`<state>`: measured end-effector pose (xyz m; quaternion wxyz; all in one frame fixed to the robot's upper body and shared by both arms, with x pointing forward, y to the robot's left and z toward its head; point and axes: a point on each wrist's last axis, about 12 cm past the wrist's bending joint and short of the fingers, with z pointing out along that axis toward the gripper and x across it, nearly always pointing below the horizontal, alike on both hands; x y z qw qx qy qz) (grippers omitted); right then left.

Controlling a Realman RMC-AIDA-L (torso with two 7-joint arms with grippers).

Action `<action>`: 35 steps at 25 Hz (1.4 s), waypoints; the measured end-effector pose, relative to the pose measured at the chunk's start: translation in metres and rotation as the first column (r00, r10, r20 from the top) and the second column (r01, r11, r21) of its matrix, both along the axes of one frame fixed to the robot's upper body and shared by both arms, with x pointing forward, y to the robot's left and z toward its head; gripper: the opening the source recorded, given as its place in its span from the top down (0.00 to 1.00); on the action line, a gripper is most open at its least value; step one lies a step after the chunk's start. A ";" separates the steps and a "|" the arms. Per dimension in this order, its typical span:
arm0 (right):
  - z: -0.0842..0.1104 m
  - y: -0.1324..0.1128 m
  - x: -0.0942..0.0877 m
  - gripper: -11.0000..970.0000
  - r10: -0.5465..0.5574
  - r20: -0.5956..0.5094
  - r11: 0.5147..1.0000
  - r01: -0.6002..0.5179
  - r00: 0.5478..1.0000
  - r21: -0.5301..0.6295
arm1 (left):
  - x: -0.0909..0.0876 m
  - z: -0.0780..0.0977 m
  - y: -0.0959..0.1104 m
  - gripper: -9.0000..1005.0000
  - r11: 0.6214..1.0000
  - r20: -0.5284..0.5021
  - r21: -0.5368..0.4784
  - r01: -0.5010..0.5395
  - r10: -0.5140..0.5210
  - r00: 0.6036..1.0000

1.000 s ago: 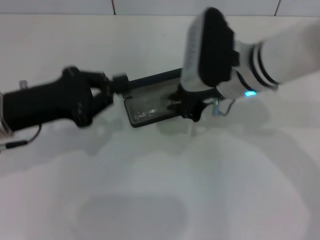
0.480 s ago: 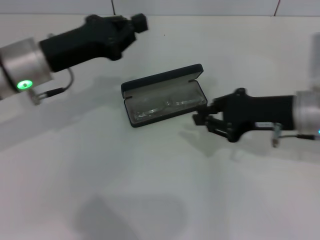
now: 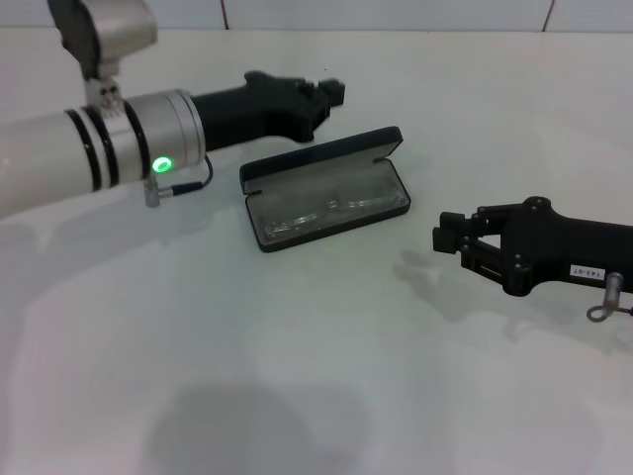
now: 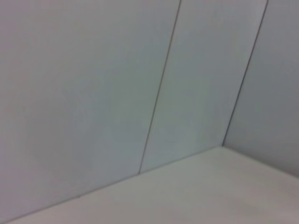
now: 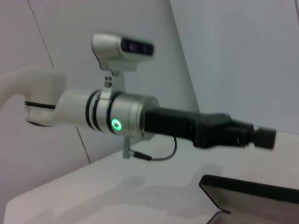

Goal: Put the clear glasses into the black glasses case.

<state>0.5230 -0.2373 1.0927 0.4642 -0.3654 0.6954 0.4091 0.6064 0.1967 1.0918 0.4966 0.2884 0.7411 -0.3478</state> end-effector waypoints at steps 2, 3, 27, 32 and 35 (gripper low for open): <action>0.001 0.000 0.000 0.82 0.001 0.002 1.000 -0.001 1.000 0.006 | 0.000 -0.005 -0.001 0.94 1.000 -0.013 0.022 -0.011 0.011 1.000; 0.001 0.000 0.000 0.82 0.003 0.002 1.000 -0.003 1.000 0.007 | 0.000 -0.007 -0.001 0.94 0.999 -0.020 0.030 -0.019 0.020 1.000; 0.004 0.008 0.017 0.81 0.017 0.038 1.000 -0.017 0.999 -0.020 | -0.035 -0.049 -0.003 0.94 0.999 -0.144 0.037 -0.021 0.026 0.989; 0.009 0.004 0.019 0.81 0.009 0.057 1.000 -0.008 0.998 -0.006 | -0.044 -0.014 -0.004 0.93 0.990 0.013 -0.083 0.114 -0.113 0.993; 0.016 -0.006 0.019 0.81 -0.005 0.077 1.000 0.002 0.997 0.030 | -0.056 0.007 0.003 0.90 0.980 0.168 -0.083 0.183 -0.167 0.972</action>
